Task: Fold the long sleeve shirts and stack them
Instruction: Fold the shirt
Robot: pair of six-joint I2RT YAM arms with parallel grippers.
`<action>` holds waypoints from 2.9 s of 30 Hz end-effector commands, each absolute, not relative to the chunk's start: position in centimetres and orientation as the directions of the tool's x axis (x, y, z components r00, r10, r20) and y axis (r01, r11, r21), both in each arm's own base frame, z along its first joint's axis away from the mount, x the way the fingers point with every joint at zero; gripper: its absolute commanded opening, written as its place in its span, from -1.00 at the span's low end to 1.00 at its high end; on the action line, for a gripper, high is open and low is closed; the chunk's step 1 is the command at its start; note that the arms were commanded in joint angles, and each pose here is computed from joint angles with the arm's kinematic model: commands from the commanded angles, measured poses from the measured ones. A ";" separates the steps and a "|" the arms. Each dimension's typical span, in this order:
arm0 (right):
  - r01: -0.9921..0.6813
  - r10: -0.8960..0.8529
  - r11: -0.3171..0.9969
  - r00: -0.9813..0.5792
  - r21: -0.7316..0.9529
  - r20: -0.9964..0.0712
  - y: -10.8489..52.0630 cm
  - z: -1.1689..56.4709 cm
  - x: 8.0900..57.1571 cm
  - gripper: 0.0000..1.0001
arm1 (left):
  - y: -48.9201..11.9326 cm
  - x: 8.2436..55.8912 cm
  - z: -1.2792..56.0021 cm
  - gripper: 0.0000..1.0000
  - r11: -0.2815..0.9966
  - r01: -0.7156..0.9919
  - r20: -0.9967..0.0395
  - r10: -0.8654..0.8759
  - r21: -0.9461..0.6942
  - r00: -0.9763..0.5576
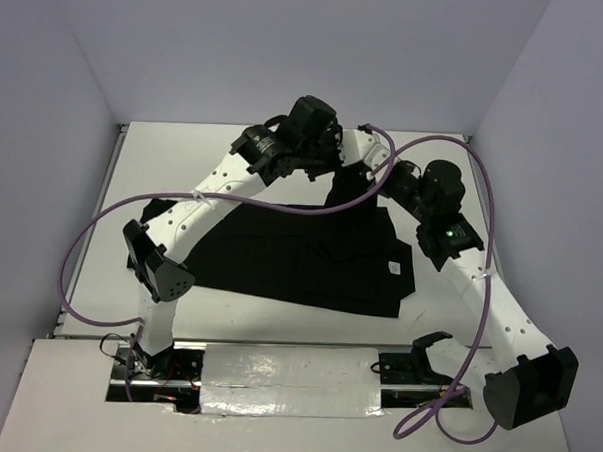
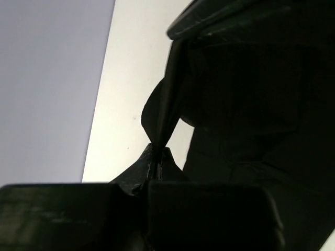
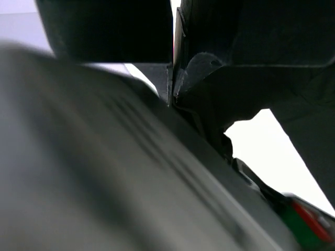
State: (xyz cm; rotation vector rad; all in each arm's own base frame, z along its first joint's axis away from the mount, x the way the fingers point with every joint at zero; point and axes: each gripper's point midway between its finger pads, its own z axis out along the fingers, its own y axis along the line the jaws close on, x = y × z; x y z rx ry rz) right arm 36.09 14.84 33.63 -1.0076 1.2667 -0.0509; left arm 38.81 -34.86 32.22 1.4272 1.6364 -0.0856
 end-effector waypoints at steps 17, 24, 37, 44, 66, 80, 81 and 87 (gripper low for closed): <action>-0.710 -0.526 0.343 0.397 -0.615 -0.752 16.0 31.2 28.6 -1.00 | -34.3 28.1 29.0 -0.12 0.002 0.987 -0.748 0.652 0.163 0.122; -0.716 -0.496 0.367 0.390 -0.594 -0.776 16.1 31.2 27.9 -1.00 | -34.3 29.8 27.8 0.33 0.114 0.988 -0.773 0.634 0.101 0.005; -0.715 -0.491 0.389 0.373 -0.581 -0.787 16.2 31.2 28.5 -1.00 | -36.0 30.0 28.2 -0.98 0.110 0.993 -0.814 0.579 0.029 -0.040; -0.583 -0.534 0.498 0.377 -0.642 -0.757 14.7 33.9 32.2 -1.00 | -35.0 35.9 32.4 -1.00 0.329 0.921 -0.826 0.563 0.209 -0.014; -0.476 -0.595 0.480 0.440 -0.737 -0.672 12.5 39.9 28.5 -1.00 | -33.2 26.0 39.0 -1.00 0.088 0.940 -0.784 0.581 0.329 0.220; -0.561 -0.527 0.483 0.427 -0.673 -0.734 12.7 38.7 22.9 -1.00 | -33.1 21.6 38.7 -1.00 0.080 0.951 -0.775 0.602 0.300 0.194; -0.562 -0.528 0.485 0.422 -0.670 -0.737 12.6 38.5 23.0 -1.00 | -33.2 21.6 38.5 -1.00 0.081 0.953 -0.775 0.604 0.291 0.185; -0.582 -0.517 0.505 0.387 -0.637 -0.764 13.0 36.9 24.1 -1.00 | -33.7 24.5 37.1 -1.00 0.178 0.935 -0.751 0.649 0.308 0.124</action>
